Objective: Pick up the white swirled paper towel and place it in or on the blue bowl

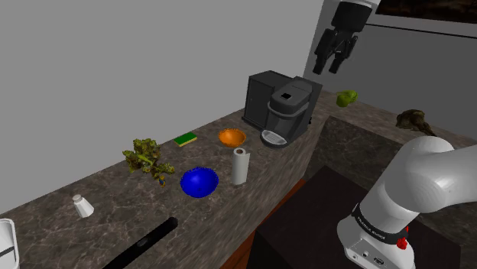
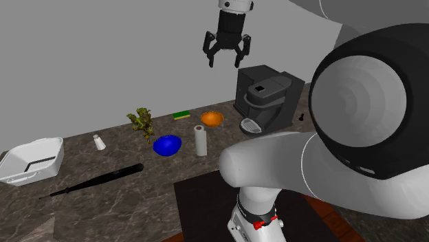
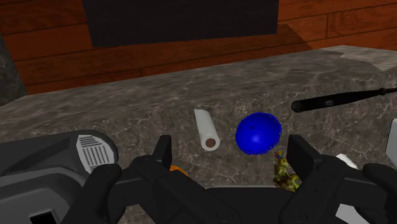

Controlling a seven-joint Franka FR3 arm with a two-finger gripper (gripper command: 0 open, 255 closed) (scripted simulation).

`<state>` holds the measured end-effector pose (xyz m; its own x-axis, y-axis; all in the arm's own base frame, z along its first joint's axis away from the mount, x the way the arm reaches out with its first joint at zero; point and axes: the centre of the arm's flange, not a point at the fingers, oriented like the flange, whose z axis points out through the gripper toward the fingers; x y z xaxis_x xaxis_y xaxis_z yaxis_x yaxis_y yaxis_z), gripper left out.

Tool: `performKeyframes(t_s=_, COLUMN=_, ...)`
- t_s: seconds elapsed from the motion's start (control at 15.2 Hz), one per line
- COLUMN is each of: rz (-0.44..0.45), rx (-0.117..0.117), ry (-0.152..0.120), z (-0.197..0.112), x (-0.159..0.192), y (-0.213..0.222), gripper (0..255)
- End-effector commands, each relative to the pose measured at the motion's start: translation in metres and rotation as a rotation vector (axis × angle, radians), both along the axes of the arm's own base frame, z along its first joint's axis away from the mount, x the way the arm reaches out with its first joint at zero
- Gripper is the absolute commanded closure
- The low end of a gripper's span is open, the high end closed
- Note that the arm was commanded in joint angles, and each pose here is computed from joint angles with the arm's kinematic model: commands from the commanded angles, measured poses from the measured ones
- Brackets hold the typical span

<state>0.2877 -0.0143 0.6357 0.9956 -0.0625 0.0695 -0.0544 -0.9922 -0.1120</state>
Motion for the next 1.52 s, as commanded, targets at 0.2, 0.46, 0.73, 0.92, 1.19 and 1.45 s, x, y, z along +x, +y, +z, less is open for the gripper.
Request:
performKeyframes(t_s=0.2, rz=0.003, rx=-0.005, ry=0.006, z=-0.034, x=0.021, y=0.005, gripper=0)
performKeyframes(t_s=0.46, rz=0.006, rx=-0.012, ry=0.015, z=-0.079, x=0.048, y=0.011, gripper=0)
performKeyframes(t_s=0.73, rz=0.01, rx=-0.018, ry=0.023, z=-0.125, x=0.076, y=0.017, gripper=0)
performKeyframes(t_s=0.92, rz=0.012, rx=-0.023, ry=0.029, z=-0.159, x=0.096, y=0.022, gripper=0)
performKeyframes(t_s=1.19, rz=0.016, rx=-0.03, ry=0.038, z=-0.205, x=0.122, y=0.027, gripper=0)
performKeyframes(t_s=1.45, rz=0.019, rx=-0.037, ry=0.046, z=-0.252, x=0.148, y=0.033, gripper=0)
